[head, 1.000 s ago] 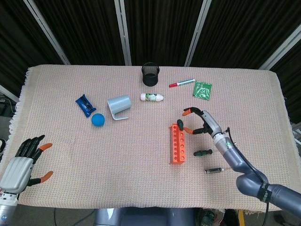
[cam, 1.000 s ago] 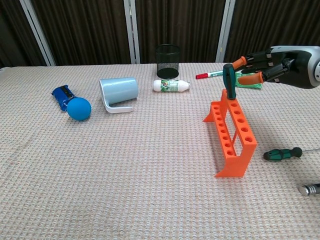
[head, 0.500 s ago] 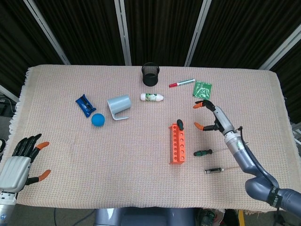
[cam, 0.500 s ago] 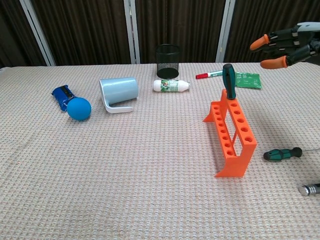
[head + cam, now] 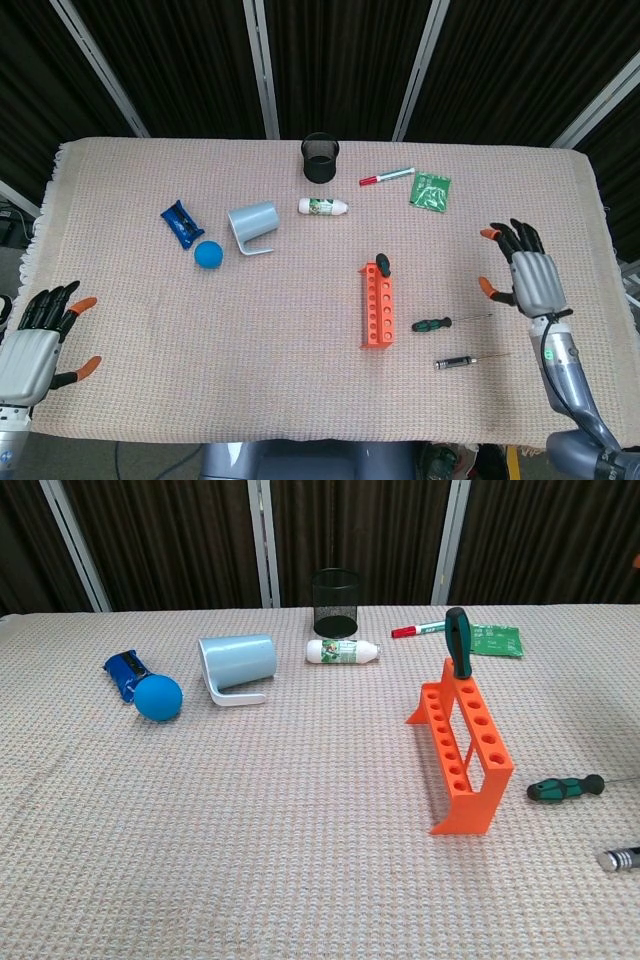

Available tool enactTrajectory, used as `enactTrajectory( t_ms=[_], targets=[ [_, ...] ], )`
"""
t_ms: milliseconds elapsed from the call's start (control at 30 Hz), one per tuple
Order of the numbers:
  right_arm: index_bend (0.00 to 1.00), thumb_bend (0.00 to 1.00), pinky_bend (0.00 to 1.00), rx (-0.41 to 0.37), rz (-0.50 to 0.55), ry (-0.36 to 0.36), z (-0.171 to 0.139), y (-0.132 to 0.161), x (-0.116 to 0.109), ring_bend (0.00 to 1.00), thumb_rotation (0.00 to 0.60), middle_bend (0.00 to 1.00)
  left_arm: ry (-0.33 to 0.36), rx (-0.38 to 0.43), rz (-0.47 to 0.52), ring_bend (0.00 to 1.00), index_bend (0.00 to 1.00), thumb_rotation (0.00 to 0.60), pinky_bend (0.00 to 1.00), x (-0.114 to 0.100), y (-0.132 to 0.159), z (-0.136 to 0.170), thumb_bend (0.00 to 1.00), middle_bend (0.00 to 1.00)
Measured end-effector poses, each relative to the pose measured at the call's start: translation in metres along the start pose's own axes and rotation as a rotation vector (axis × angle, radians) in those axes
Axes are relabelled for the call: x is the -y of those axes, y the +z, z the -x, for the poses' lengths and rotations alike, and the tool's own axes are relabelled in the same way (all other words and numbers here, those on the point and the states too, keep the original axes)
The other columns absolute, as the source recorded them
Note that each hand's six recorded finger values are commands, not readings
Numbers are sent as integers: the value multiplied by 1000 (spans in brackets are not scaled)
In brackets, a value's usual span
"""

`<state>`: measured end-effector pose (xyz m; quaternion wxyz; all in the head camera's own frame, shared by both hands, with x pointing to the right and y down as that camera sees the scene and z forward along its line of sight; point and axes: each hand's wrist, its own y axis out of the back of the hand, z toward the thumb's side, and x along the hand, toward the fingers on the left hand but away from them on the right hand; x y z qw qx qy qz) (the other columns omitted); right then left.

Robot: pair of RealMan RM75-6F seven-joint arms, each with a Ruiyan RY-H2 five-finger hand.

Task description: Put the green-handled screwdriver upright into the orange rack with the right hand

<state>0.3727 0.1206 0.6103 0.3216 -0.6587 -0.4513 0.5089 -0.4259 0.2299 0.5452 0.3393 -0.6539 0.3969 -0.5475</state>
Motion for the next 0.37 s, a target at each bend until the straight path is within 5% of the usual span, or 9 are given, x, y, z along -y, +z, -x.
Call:
enactTrajectory(
  t_ms=[133,367],
  targets=[
    [26,255,0,35,-119,25,-42,-17,9,0,600,0,-11,7,-3,0,178,600,0,0,0,4,177,2],
    [4,254,0,77,-150,51,-96,-26,14,0,600,0,-23,28,-5,0,152,600,0,0,1,14,177,0]
  ],
)
